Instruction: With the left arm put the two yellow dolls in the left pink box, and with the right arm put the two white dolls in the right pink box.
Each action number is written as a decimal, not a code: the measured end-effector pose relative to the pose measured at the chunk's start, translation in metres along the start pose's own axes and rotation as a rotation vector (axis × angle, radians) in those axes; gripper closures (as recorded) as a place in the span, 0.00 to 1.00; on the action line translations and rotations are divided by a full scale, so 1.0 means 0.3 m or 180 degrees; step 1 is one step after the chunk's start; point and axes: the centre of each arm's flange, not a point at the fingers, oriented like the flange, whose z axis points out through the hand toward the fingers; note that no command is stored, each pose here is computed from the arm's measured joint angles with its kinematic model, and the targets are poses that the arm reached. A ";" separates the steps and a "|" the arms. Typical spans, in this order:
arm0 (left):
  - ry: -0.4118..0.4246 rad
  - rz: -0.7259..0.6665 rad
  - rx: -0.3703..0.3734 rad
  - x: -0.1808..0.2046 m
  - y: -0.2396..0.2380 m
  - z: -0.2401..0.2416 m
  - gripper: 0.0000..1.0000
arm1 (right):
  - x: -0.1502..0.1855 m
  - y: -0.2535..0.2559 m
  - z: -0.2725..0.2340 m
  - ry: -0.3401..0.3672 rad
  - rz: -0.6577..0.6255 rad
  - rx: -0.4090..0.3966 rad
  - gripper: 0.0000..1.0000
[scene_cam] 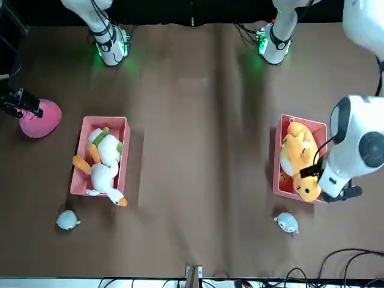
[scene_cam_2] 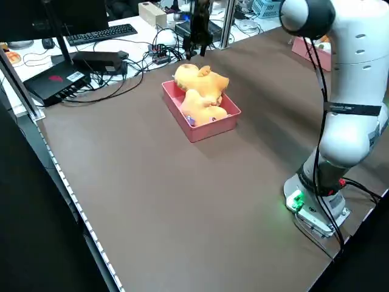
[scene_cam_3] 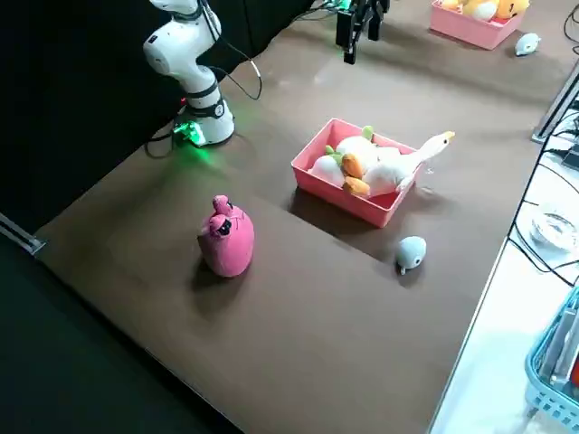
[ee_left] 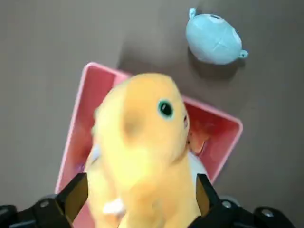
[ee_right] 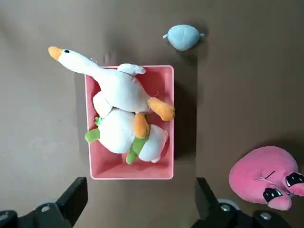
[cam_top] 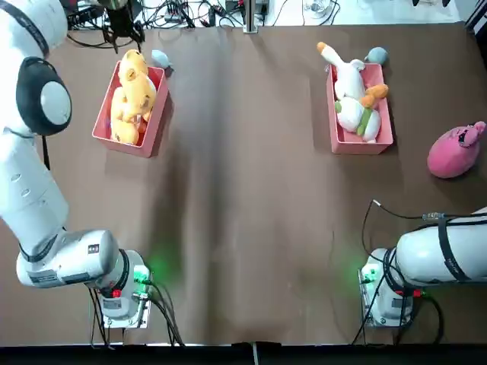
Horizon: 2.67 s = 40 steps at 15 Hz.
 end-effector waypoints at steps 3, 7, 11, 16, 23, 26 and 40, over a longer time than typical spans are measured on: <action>-0.0024 -0.0048 0.0103 -0.105 -0.055 -0.217 0.00 | 0.000 -0.001 0.000 0.0001 0.0002 0.0000 0.01; -0.0056 -0.0042 0.0176 -0.201 -0.106 -0.369 0.00 | 0.000 -0.002 0.000 0.0001 0.0004 0.0000 0.01; -0.0113 0.0033 0.0143 -0.278 -0.134 -0.465 0.00 | 0.000 -0.002 0.000 0.0001 0.0005 0.0000 0.01; -0.0274 0.0030 -0.0009 -0.285 -0.158 -0.439 0.00 | 0.000 -0.002 0.000 0.0001 0.0006 0.0000 0.01; -0.0257 -0.0015 -0.0192 -0.438 -0.205 -0.641 0.00 | 0.001 -0.002 -0.001 0.0008 0.0007 0.0000 0.01; -0.0262 0.0000 -0.0255 -0.456 -0.198 -0.655 0.00 | 0.001 -0.002 -0.001 0.0010 0.0007 0.0000 0.01; -0.0214 0.0043 -0.0228 -0.494 -0.187 -0.651 0.00 | 0.001 -0.002 -0.001 0.0011 0.0009 0.0000 0.01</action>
